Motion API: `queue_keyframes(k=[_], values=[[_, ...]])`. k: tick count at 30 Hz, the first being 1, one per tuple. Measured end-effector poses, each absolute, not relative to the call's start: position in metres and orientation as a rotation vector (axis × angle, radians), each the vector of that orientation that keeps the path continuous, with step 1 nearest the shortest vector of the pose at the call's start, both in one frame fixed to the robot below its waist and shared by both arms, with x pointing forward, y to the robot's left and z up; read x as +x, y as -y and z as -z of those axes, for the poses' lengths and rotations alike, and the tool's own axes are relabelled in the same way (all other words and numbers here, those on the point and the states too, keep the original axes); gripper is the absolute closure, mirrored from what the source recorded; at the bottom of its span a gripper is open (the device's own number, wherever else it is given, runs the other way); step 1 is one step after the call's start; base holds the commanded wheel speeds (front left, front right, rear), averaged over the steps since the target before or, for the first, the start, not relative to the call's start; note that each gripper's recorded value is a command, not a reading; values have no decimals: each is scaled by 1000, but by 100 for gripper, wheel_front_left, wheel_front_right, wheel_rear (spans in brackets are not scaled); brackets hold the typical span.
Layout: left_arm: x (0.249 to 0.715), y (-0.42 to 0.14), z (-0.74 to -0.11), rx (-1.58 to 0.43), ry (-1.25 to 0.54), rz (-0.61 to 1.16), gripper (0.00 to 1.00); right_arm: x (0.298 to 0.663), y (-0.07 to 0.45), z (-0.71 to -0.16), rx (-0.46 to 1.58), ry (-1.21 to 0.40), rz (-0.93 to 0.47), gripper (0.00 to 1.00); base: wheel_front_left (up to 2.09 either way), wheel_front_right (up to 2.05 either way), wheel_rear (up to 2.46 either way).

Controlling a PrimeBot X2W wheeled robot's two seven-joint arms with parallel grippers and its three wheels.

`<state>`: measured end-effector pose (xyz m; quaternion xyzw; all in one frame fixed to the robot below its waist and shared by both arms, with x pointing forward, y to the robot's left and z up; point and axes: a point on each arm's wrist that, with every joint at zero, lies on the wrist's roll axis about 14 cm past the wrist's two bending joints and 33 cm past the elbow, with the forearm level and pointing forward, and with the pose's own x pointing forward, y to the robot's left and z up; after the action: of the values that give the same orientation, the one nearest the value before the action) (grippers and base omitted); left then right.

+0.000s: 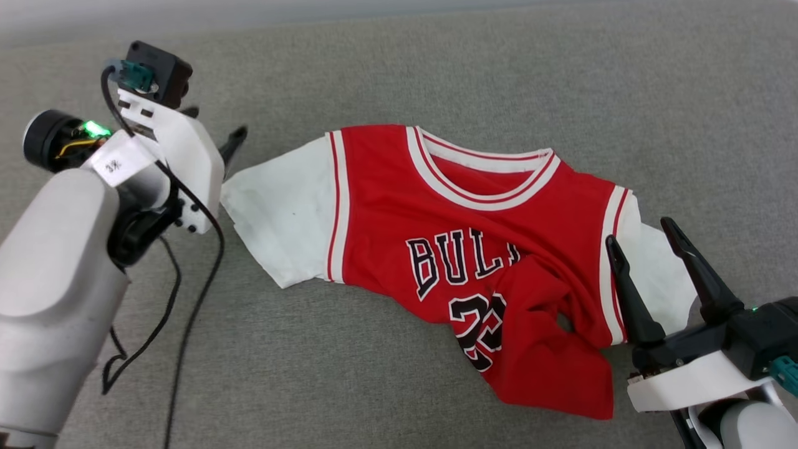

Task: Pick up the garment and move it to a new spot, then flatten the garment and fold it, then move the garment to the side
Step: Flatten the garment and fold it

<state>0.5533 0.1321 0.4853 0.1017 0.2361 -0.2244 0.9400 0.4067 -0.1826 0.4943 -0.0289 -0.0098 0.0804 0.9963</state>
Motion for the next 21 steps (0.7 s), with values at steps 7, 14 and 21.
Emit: queue_keyframes(k=[7,14,21], values=[[538,-146,-413,285,-872,495,0,414,191,-478,-74,-11,-140,0,0,0,0],[524,-148,-380,329,-1043,538,0,418,198,-469,-83,-32,-123,0,0,0,0],[512,-141,-373,356,-1074,588,100,420,204,-470,-88,-25,-107,0,0,0,0]])
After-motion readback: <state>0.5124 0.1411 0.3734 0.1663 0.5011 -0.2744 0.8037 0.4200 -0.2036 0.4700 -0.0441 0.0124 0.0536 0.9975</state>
